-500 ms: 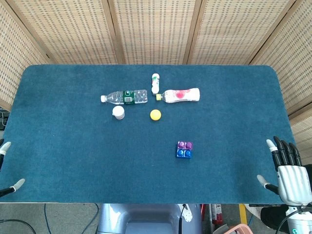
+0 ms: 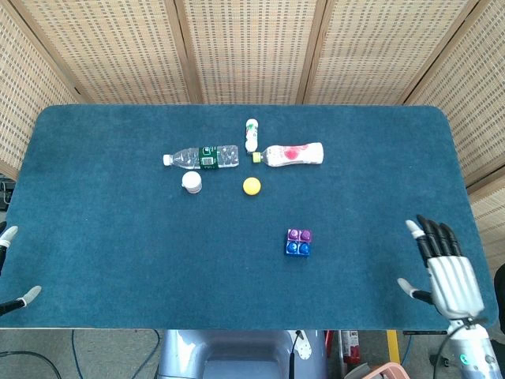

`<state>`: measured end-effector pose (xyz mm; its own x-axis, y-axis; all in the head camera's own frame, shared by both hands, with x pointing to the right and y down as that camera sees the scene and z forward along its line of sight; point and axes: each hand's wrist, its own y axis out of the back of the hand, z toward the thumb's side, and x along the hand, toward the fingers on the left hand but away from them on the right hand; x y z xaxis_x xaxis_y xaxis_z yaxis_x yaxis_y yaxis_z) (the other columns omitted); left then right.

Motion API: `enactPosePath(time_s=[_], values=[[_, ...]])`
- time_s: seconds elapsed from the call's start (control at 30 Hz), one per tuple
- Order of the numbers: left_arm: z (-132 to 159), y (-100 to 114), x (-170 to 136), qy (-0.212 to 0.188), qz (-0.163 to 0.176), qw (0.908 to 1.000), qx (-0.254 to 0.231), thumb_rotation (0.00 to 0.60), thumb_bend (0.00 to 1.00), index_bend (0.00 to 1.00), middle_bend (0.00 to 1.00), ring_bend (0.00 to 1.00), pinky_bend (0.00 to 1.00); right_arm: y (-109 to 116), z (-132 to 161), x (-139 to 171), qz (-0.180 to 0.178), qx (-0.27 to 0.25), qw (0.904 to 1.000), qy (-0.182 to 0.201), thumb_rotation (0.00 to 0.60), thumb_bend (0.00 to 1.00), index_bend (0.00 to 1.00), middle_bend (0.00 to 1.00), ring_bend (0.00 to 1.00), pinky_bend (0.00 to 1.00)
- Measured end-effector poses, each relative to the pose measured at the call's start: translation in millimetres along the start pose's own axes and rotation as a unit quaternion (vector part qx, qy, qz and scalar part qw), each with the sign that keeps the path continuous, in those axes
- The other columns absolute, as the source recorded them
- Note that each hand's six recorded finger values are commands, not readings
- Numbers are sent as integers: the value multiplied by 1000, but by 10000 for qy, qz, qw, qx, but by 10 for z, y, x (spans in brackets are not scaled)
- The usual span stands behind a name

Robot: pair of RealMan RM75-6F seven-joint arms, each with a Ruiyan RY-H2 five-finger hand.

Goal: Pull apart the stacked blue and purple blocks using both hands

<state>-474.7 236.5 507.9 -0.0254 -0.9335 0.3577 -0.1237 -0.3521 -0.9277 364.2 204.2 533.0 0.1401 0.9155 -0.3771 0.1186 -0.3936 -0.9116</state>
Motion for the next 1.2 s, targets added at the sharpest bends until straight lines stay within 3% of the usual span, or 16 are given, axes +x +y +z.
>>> enactPosePath(time_s=[0.3,0.4,0.7,0.87,1.2], values=[[-13,-119,81,174,-172,9996,139,600,0,0,0,0,0,-301,517,-832,1168,-438,9884,870,600,51,157,167,17,0],[-16,-153,119,219,-218,9994,180,600,0,0,0,0,0,-389,716,-1106,1340,-507,9848,982,600,87,179,188,27,0],[-42,-230,195,347,-339,9986,224,600,0,0,0,0,0,-850,1180,-1562,1694,-613,9791,948,600,187,287,293,110,0],[-63,-250,217,388,-379,9983,234,600,0,0,0,0,0,-1058,1262,-1672,1788,-419,9798,792,600,329,314,310,112,0],[-72,-260,227,391,-412,9981,230,600,0,0,0,0,0,-1272,1445,-1703,1977,-172,9781,631,600,335,353,311,112,0]])
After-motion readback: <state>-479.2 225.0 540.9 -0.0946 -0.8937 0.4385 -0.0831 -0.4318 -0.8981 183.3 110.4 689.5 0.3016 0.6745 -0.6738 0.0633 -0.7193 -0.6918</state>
